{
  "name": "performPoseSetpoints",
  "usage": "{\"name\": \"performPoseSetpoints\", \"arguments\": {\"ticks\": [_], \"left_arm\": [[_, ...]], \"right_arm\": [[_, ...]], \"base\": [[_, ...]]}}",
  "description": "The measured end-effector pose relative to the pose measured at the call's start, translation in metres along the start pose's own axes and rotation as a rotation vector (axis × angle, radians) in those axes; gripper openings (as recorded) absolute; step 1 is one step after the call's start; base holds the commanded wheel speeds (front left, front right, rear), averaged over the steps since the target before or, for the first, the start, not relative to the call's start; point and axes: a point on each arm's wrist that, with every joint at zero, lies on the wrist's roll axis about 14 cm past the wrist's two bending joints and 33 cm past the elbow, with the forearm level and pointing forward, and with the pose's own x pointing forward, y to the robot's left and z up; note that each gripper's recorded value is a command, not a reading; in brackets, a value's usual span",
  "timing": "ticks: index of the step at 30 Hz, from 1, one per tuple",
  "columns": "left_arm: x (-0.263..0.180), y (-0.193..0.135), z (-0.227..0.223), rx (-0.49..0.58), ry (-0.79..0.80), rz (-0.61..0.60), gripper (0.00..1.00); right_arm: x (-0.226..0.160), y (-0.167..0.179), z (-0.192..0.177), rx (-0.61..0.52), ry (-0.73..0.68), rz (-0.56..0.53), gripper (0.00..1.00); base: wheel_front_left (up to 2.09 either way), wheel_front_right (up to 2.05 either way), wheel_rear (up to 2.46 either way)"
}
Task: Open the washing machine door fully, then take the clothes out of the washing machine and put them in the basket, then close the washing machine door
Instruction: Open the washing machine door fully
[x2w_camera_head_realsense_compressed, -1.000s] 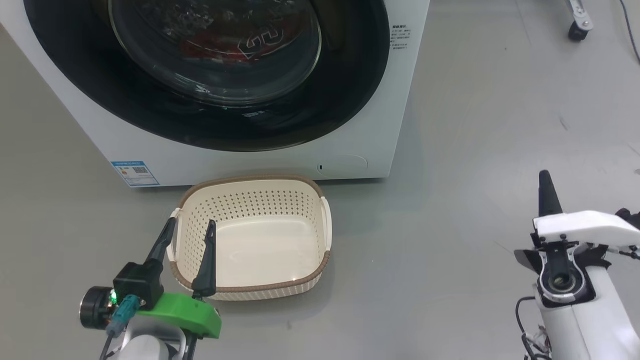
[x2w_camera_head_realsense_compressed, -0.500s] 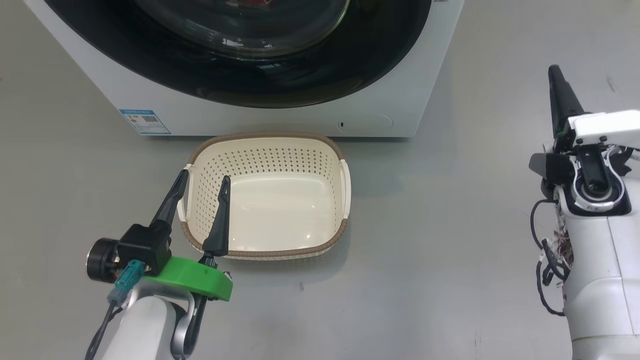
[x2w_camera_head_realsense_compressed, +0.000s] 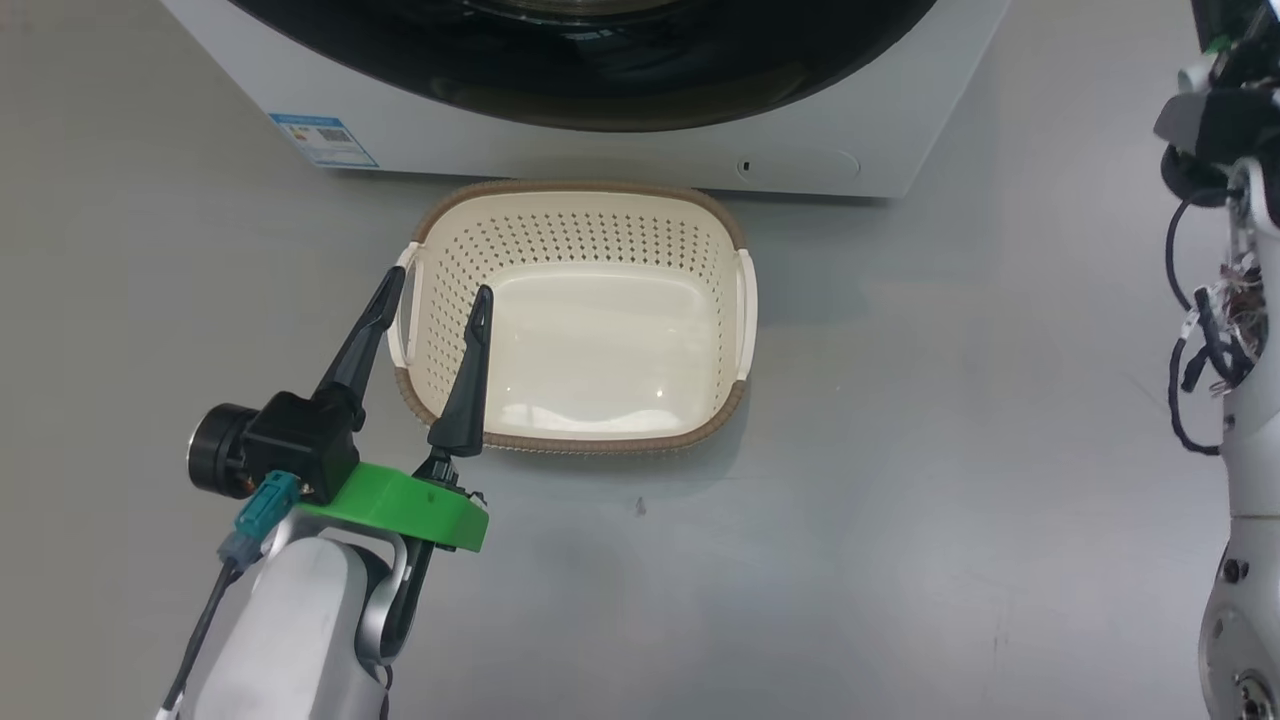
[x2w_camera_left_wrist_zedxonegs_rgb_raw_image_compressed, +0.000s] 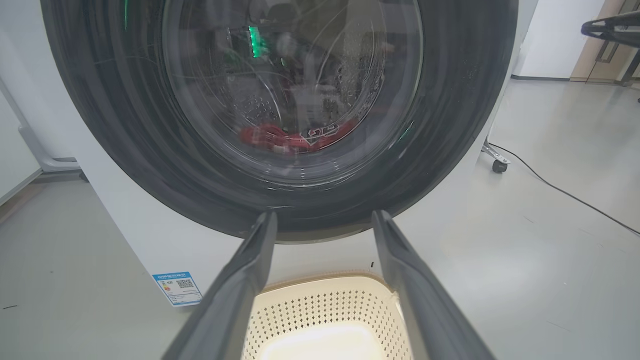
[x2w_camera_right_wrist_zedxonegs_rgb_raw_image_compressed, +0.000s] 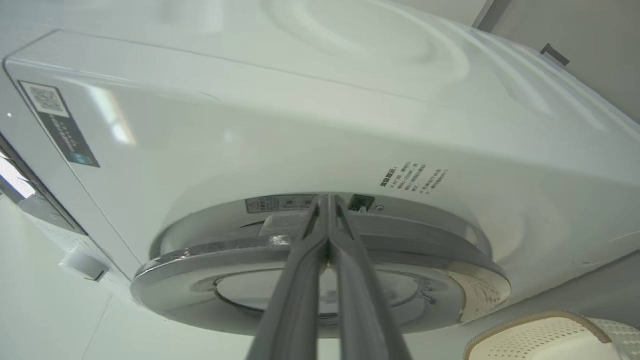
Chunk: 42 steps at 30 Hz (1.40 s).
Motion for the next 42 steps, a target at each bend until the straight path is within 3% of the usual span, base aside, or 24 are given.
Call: {"name": "performPoseSetpoints", "arguments": {"ticks": [15,22,42], "left_arm": [[0.004,0.030,-0.008,0.022,0.025,0.069,1.00],[0.002,0.040,-0.011,0.021,0.038,0.091,1.00],[0.006,0.041,-0.015,-0.005,0.042,0.098,1.00]], "right_arm": [[0.062,-0.006,-0.046,-0.029,0.276,-0.012,0.00],[0.083,-0.006,-0.053,-0.008,0.309,-0.010,0.00],[0.090,-0.014,-0.062,0.062,0.415,-0.027,0.00]], "base": [[0.00,0.00,0.00],[0.00,0.00,0.00],[0.00,0.00,0.00]]}}
